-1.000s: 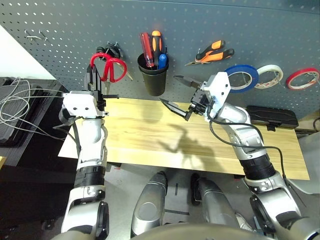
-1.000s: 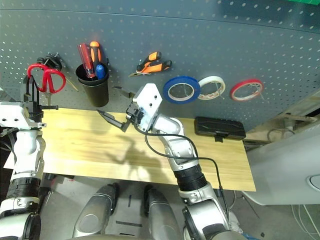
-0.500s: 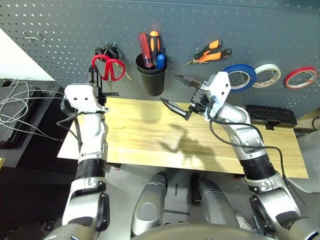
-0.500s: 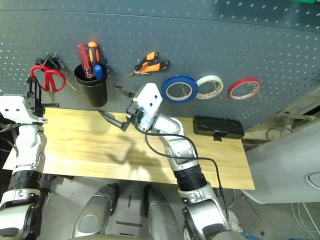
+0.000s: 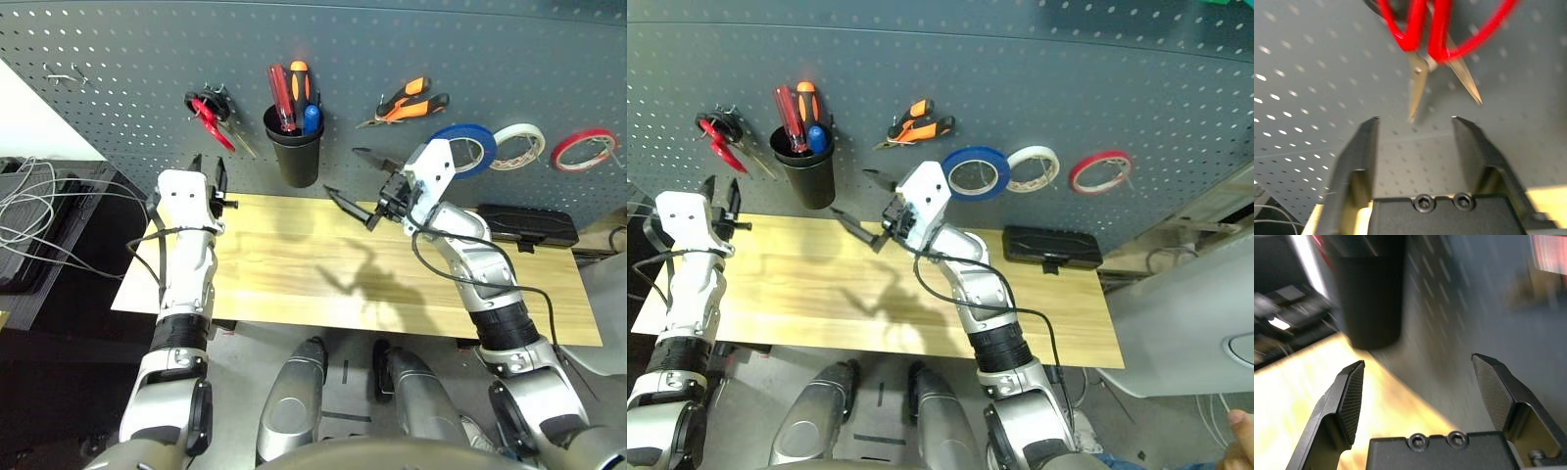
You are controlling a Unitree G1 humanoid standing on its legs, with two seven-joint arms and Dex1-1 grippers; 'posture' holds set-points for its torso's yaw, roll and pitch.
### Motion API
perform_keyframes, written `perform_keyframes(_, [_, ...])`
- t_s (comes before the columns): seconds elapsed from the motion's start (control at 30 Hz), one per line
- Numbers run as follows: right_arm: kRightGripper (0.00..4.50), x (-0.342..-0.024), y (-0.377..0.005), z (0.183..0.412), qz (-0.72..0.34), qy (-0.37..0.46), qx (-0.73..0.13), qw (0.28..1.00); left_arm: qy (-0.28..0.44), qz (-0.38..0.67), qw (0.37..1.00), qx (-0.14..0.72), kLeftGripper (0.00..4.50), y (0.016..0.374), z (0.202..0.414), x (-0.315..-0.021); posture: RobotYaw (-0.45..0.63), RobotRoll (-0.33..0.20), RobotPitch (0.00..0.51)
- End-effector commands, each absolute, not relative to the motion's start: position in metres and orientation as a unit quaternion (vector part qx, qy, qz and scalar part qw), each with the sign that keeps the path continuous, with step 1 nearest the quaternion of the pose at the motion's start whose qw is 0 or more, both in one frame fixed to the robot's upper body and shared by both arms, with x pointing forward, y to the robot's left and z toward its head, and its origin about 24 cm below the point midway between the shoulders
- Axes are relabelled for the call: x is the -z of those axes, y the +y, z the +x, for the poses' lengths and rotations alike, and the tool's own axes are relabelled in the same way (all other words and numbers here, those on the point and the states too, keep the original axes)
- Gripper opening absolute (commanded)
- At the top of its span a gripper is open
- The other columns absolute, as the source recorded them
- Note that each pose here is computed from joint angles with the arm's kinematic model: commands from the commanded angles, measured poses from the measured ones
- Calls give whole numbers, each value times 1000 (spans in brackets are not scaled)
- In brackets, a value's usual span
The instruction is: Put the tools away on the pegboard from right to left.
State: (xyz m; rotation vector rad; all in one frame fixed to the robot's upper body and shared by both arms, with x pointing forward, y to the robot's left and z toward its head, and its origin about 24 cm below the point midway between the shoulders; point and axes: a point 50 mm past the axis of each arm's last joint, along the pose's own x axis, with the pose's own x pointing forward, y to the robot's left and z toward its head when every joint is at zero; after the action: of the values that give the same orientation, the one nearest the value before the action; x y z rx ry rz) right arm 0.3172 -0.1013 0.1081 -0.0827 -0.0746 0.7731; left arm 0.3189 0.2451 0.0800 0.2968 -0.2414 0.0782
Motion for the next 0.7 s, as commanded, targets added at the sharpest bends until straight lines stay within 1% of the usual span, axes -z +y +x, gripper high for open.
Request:
perform_keyframes(0.03, [4500, -90, -112, 315, -46, 3, -355, 934, -68, 144, 987, -19, 4326, 243, 314, -56, 158, 0, 221])
perform_keyframes(0.07, [4500, -84, -114, 314, -48, 13, -351, 935, -54, 143, 988, -16, 4466, 243, 313, -50, 156, 0, 223])
perform_keyframes(0.2, [4500, -63, -127, 311, -48, 54, -320, 945, -11, 144, 990, -6, 4466, 240, 307, -31, 155, 0, 227])
perform_keyframes(0.3, [4500, -51, -142, 310, -47, 82, -275, 957, 15, 144, 989, -1, 4466, 239, 303, -22, 154, 0, 228])
perform_keyframes(0.43, [4500, -34, -171, 308, -39, 122, -179, 975, 35, 149, 988, 5, 4466, 237, 299, -15, 148, 0, 231])
perform_keyframes(0.53, [4500, -27, -189, 306, -31, 139, -116, 983, 51, 149, 987, 11, 4466, 234, 297, -9, 140, 0, 232])
perform_keyframes(0.67, [4500, -22, -202, 305, -31, 150, -70, 986, 67, 149, 986, 19, 4466, 231, 295, -4, 133, 0, 235])
perform_keyframes(0.7, [4500, -20, -208, 304, -23, 157, -46, 986, 74, 148, 986, 24, 4466, 229, 295, -1, 124, 0, 241])
